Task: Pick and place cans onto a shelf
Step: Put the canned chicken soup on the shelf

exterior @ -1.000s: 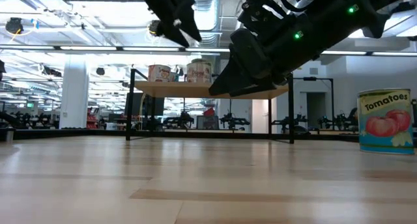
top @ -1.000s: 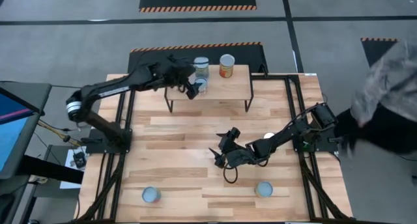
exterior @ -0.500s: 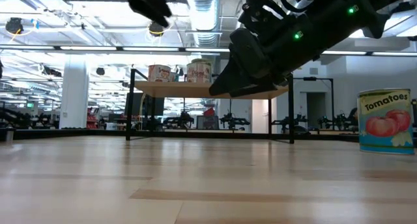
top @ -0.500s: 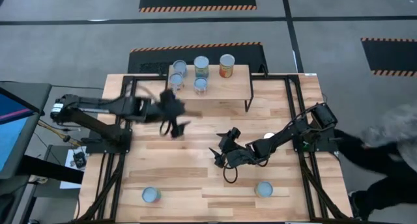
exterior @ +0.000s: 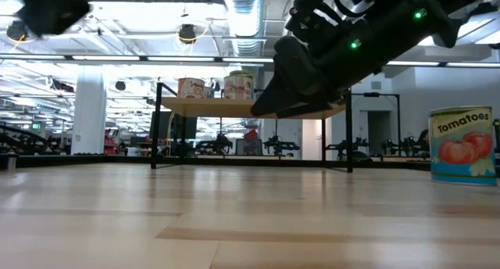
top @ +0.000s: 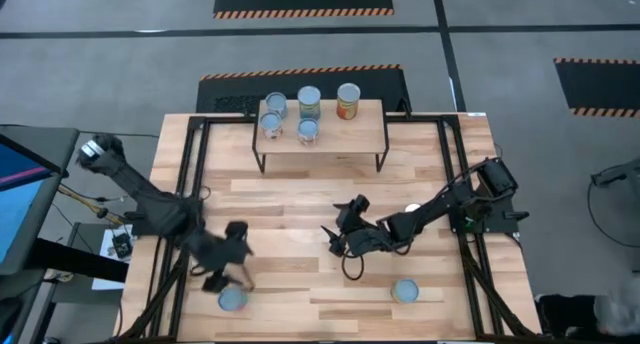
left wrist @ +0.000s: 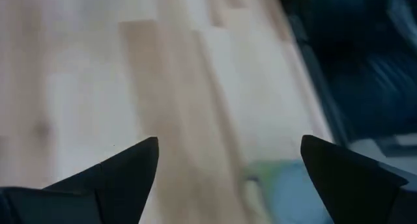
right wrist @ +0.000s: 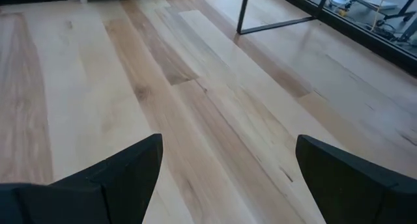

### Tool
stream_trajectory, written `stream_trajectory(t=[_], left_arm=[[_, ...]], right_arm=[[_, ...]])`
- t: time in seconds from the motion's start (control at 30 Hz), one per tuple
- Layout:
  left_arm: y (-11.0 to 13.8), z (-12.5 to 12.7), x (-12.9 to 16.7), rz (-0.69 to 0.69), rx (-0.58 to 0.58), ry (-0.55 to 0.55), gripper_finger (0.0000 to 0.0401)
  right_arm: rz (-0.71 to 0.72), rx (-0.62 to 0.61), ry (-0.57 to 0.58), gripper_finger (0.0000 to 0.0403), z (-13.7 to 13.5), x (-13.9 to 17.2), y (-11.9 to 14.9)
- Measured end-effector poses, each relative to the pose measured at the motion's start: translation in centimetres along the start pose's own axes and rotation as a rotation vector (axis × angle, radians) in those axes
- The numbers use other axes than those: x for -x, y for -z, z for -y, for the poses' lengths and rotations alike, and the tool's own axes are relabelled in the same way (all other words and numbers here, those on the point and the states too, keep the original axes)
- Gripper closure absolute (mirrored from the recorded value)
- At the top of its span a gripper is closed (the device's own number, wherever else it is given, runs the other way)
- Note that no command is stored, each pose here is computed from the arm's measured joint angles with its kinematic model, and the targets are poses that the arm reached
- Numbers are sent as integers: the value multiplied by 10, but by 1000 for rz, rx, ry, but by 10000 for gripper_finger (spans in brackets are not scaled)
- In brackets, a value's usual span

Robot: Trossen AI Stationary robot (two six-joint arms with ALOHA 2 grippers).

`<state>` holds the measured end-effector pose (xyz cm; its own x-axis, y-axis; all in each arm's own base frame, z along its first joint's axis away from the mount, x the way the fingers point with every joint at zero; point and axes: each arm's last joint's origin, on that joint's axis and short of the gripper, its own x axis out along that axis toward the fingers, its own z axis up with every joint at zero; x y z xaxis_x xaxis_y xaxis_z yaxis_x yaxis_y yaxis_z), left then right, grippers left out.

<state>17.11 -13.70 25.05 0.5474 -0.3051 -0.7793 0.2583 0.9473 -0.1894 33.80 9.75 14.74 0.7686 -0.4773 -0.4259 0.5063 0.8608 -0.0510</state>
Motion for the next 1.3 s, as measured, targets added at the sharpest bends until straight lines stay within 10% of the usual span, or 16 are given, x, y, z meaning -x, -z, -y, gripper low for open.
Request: stream_trajectory(t=[1.1,1.3], left_arm=[[68,66,-68,-123,-100,23,41],[61,58,-71,-102,-91,-8,101]], right_arm=[[-21,-95,-9,27,10,-11,-5],[-24,-90,-11,30,11,-12,-5]])
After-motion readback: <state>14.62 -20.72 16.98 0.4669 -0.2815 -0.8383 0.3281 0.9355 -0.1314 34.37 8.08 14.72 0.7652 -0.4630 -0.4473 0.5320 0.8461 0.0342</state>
